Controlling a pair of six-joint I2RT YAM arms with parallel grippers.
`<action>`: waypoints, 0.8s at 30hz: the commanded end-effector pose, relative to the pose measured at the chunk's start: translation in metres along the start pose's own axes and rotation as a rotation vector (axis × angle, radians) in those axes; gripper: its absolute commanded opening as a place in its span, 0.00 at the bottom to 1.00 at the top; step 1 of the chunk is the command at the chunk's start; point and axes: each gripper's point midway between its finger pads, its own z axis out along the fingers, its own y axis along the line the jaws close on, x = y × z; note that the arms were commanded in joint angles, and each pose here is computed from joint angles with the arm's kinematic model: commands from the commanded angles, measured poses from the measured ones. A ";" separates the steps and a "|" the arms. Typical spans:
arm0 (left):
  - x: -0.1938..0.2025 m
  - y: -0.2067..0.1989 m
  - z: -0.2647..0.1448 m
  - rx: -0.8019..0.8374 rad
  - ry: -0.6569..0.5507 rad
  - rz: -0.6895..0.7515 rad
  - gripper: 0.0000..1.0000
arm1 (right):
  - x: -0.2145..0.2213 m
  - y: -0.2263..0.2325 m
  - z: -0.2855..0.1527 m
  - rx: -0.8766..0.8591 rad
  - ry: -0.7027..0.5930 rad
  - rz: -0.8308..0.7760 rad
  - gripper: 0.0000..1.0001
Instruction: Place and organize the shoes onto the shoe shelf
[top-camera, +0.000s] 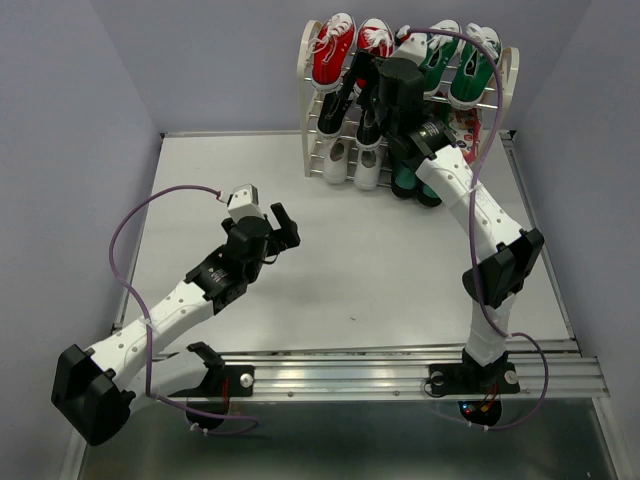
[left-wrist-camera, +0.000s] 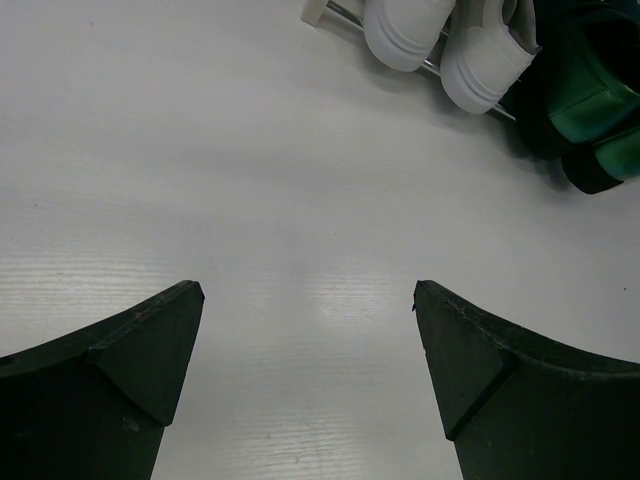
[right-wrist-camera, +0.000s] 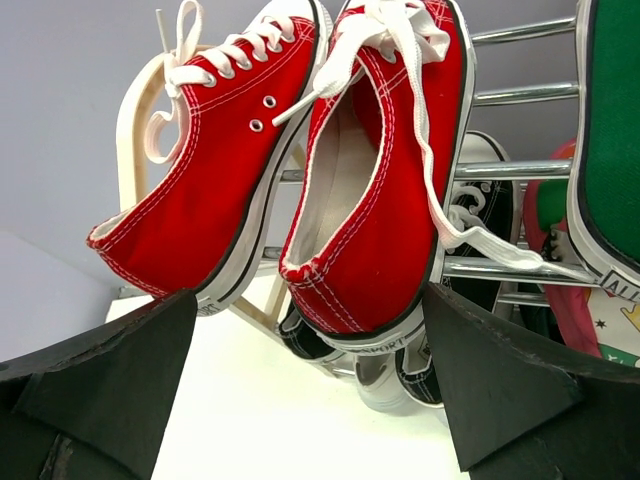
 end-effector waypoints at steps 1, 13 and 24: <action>-0.023 -0.009 -0.008 0.026 -0.058 -0.038 0.99 | -0.020 0.018 -0.010 -0.089 -0.020 0.053 1.00; -0.023 -0.007 -0.009 0.024 -0.061 -0.043 0.99 | -0.018 0.039 -0.006 -0.180 0.001 0.080 1.00; -0.025 -0.007 -0.011 0.022 -0.063 -0.045 0.99 | -0.032 0.012 -0.012 -0.053 -0.054 0.072 1.00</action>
